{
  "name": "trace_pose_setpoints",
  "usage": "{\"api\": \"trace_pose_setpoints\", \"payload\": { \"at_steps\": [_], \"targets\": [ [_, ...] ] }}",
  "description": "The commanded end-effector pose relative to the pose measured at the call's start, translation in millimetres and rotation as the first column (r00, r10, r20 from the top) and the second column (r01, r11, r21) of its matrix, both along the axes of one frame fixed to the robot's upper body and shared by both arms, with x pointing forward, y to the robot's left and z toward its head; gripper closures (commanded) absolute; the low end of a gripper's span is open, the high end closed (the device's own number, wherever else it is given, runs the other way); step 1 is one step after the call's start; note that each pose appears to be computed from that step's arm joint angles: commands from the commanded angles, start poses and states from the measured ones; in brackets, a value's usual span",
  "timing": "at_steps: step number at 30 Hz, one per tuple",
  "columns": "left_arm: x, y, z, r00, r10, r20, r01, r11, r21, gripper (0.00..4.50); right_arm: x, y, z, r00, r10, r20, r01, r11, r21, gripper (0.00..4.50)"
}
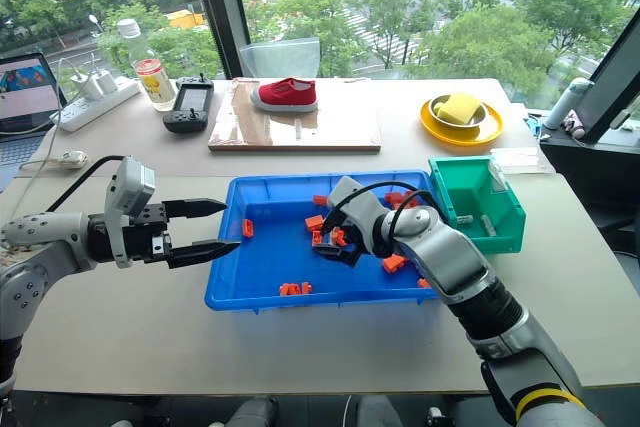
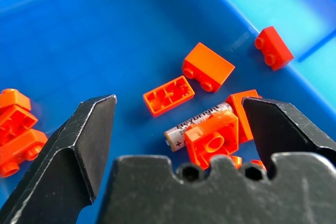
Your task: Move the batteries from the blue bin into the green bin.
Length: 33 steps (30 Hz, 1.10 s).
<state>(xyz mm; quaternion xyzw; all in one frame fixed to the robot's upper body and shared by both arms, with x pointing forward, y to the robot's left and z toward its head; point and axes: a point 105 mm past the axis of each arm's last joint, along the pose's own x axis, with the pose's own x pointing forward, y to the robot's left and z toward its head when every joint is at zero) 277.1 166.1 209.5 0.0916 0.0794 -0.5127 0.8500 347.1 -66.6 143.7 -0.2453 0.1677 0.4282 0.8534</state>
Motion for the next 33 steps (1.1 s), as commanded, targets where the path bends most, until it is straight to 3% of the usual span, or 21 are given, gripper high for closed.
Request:
{"api": "trace_pose_setpoints", "payload": {
  "at_steps": [1,3,6,13,25,30,33],
  "targets": [
    [-4,-5,13,0.998,-0.031,0.049,0.031,1.000,-0.005,0.00,4,-6,5,0.999,-0.028,0.015,0.028,1.000,0.014,0.03],
    [-4,-6,13,0.998,-0.033,0.049,0.033,0.999,-0.006,0.00,4,-8,2,0.999,-0.038,0.002,0.038,0.999,0.011,0.03],
    [-4,-7,13,0.998,-0.035,0.049,0.036,0.999,-0.006,0.00,4,-8,2,0.999,-0.041,-0.002,0.041,0.999,0.015,0.76],
    [-5,-8,13,0.998,-0.039,0.047,0.040,0.999,-0.008,0.00,4,-9,0,0.999,-0.049,-0.005,0.049,0.999,0.014,3.17],
    [-5,-9,13,0.998,-0.043,0.046,0.044,0.999,-0.009,0.00,5,-14,9,0.997,-0.072,0.023,0.072,0.997,0.009,3.19],
    [-6,-8,13,0.998,-0.042,0.046,0.042,0.999,-0.006,0.00,1,-40,43,0.989,-0.130,0.076,0.128,0.991,0.038,3.19],
    [-6,-7,13,0.998,-0.040,0.044,0.040,0.999,-0.005,0.00,0,-65,50,0.976,-0.197,0.090,0.196,0.980,0.017,3.19]
  ]
}}
